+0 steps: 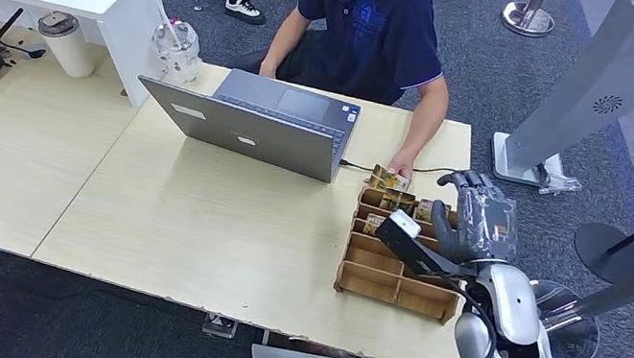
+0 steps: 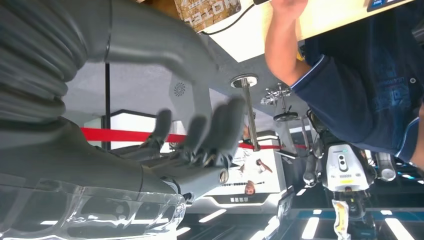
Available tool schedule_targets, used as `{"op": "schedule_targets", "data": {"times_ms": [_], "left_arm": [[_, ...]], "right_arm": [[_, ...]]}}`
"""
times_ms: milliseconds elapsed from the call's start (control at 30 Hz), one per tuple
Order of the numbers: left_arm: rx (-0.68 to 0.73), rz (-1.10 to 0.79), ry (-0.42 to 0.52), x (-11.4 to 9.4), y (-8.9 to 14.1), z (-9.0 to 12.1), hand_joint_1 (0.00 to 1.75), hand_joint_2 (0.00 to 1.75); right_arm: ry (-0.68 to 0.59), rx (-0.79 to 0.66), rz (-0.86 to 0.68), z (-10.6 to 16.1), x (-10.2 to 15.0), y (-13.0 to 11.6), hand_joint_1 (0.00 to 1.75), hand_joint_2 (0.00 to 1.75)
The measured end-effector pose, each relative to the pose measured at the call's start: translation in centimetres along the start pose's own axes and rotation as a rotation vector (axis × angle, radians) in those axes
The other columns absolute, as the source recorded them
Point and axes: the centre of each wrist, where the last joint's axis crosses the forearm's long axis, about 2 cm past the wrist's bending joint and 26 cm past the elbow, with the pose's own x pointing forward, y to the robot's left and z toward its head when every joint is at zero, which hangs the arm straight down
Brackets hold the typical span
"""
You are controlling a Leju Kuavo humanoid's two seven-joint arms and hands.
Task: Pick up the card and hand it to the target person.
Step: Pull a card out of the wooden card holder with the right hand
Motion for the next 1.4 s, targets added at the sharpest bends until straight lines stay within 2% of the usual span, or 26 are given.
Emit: {"op": "schedule_targets", "data": {"times_ms": [467, 1033, 1400], "left_arm": [[-0.021, -0.013, -0.009, 0.2, 0.3, -0.1, 0.0, 0.0], [-0.013, -0.026, -0.004, 0.3, 0.4, -0.1, 0.0, 0.0], [-0.018, -0.026, -0.008, 0.3, 0.0, -0.1, 0.0, 0.0]], "right_arm": [[0.012, -0.012, -0.013, 0.5, -0.7, 0.6, 1.49, 1.75], [-0.01, 0.003, -0.026, 0.4, -0.4, 1.1, 1.41, 1.75], [-0.007, 0.007, -0.019, -0.8, -0.3, 0.3, 1.33, 1.75]]}}
